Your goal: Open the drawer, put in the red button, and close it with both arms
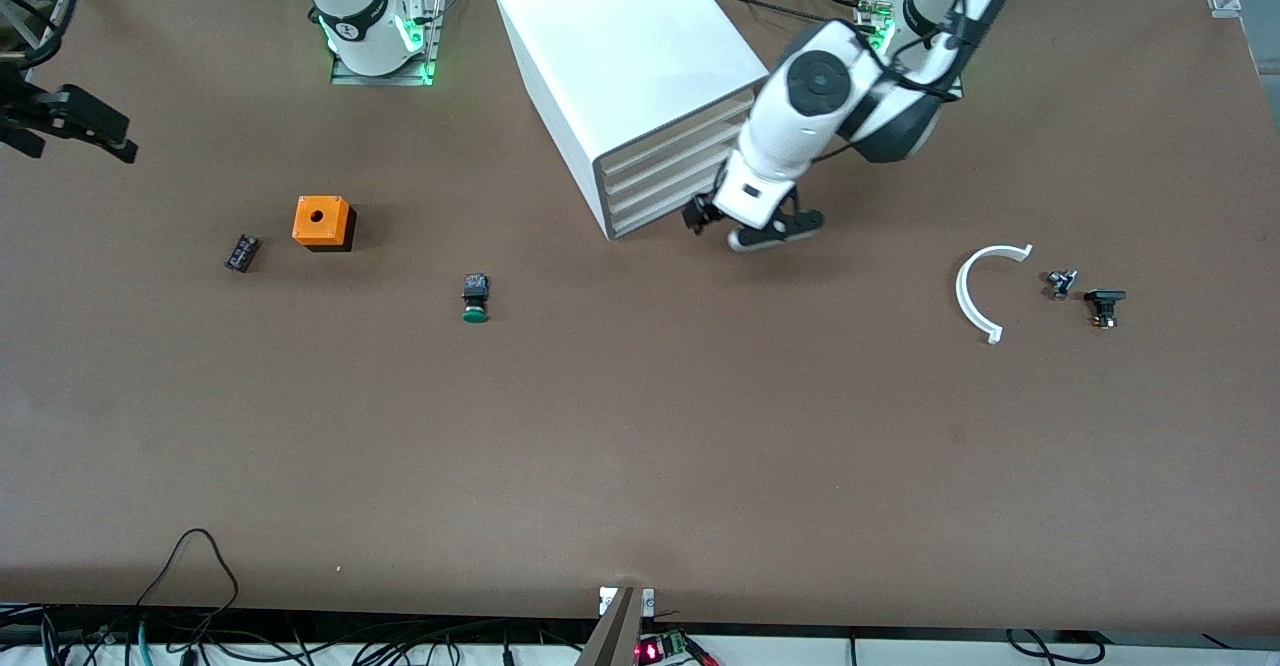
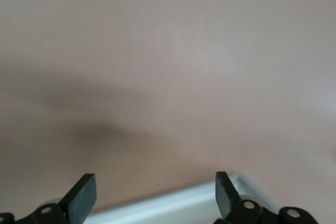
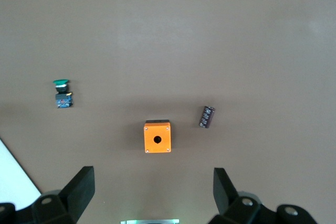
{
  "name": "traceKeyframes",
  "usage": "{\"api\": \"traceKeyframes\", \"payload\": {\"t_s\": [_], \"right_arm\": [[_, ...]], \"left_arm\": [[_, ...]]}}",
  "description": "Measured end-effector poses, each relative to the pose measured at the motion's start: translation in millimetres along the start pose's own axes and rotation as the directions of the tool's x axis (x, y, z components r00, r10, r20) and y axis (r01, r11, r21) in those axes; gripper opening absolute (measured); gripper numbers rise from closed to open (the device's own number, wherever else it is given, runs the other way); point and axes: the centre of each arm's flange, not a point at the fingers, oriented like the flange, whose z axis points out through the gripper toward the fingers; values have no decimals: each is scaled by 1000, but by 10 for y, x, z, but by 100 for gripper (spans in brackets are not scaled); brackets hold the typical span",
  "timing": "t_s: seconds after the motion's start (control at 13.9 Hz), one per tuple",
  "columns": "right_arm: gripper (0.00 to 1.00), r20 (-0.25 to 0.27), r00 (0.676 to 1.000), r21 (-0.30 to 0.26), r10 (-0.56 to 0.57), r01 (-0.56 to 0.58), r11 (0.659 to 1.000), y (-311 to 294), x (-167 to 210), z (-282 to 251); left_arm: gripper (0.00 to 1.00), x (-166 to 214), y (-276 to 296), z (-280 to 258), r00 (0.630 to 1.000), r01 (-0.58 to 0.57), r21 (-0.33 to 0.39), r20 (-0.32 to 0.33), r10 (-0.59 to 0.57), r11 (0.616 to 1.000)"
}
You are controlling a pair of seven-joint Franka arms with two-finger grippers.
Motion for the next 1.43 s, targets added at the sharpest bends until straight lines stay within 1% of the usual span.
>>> {"api": "traceKeyframes", "payload": {"t_s": [0.07, 0.14, 0.22, 0.29, 0.43, 0.5, 0.65, 0.86, 0.93, 1.0, 1.15, 1.22, 1.29, 1.43], "right_arm": [[100, 5, 1000, -2, -18, 18, 1000, -100, -4, 4], [100, 19, 999, -2, -29, 29, 1000, -159, -17, 26], [100, 35, 999, -2, -33, 33, 999, -184, -28, 68], [100, 51, 998, -3, -29, 29, 1000, -190, -35, 123], [100, 85, 996, -4, -12, 12, 1000, -183, -62, 201], [100, 92, 996, -5, 0, 0, 1000, -180, -70, 215], [100, 92, 996, -6, 16, -15, 1000, -175, -69, 219], [100, 84, 996, -6, 26, -25, 1000, -140, -54, 236], [100, 75, 997, -6, 30, -30, 1000, -117, -44, 232], [100, 58, 998, -6, 34, -33, 999, -96, -24, 221], [100, 11, 999, -3, 40, -40, 999, -60, 32, 188], [100, -5, 999, -2, 44, -44, 999, -40, 47, 171], [100, -17, 999, -2, 49, -49, 999, -13, 58, 158], [100, -34, 998, 0, 56, -56, 998, 25, 75, 144]], "left_arm": [[100, 214, -73, -121, 1000, 14, -17, -27, -15, 1000], [100, 418, -146, -261, 998, -3, -30, -56, 2, 1000], [100, 593, -230, -400, 996, -43, -31, -79, 41, 999], [100, 771, -333, -550, 992, -91, -17, -92, 89, 996], [100, 1146, -569, -925, 979, -178, 25, -93, 180, 984], [100, 1318, -686, -1141, 970, -225, 46, -84, 228, 973], [100, 1601, -948, -1579, 941, -330, 82, -55, 335, 941], [100, 1857, -1315, -2098, 876, -478, 110, -15, 482, 872], [100, 1882, -1393, -2233, 858, -510, 114, -4, 514, 852], [100, 1880, -1448, -2370, 849, -526, 115, 8, 529, 843], [100, 1848, -1534, -2635, 849, -527, 117, 29, 527, 842], [100, 1858, -1604, -2763, 855, -517, 120, 21, 518, 848], [100, 1883, -1706, -2874, 862, -505, 122, 11, 508, 854], [100, 1890, -1922, -3052, 874, -483, 126, 14, 485, 866]]}}
